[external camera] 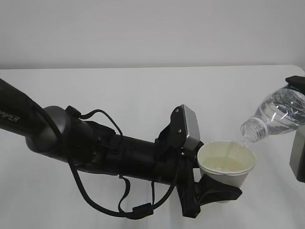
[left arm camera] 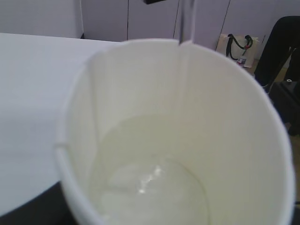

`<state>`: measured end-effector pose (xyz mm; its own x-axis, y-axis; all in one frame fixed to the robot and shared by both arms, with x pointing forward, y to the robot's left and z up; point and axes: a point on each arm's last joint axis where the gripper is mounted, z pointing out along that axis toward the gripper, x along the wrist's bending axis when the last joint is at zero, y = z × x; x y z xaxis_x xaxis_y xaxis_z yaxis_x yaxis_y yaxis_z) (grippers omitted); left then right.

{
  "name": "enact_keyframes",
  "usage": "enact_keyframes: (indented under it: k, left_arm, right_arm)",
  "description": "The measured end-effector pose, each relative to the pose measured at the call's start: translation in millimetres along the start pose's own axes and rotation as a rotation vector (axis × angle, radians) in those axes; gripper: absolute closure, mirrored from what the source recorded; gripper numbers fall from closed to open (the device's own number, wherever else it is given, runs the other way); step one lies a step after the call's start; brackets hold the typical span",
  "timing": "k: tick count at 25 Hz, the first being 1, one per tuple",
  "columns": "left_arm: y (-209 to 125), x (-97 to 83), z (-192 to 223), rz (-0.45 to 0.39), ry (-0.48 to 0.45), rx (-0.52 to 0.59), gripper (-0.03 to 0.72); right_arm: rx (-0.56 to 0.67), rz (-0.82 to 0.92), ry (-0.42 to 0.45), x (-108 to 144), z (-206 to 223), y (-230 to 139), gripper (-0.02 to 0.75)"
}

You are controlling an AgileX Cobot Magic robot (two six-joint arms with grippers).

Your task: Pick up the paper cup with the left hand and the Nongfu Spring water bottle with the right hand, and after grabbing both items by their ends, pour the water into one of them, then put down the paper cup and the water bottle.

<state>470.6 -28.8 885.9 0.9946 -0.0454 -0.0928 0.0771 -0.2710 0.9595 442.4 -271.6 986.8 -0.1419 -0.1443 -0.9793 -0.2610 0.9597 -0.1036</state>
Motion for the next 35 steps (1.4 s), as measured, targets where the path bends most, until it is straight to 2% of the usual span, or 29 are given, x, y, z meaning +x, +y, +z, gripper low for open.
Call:
enact_keyframes:
  k: [35]
  left_arm:
    - [0.0,0.0,0.0,0.000,0.000,0.000,0.246]
  right_arm:
    - [0.000,0.000,-0.004,-0.4,0.0,0.0,0.284]
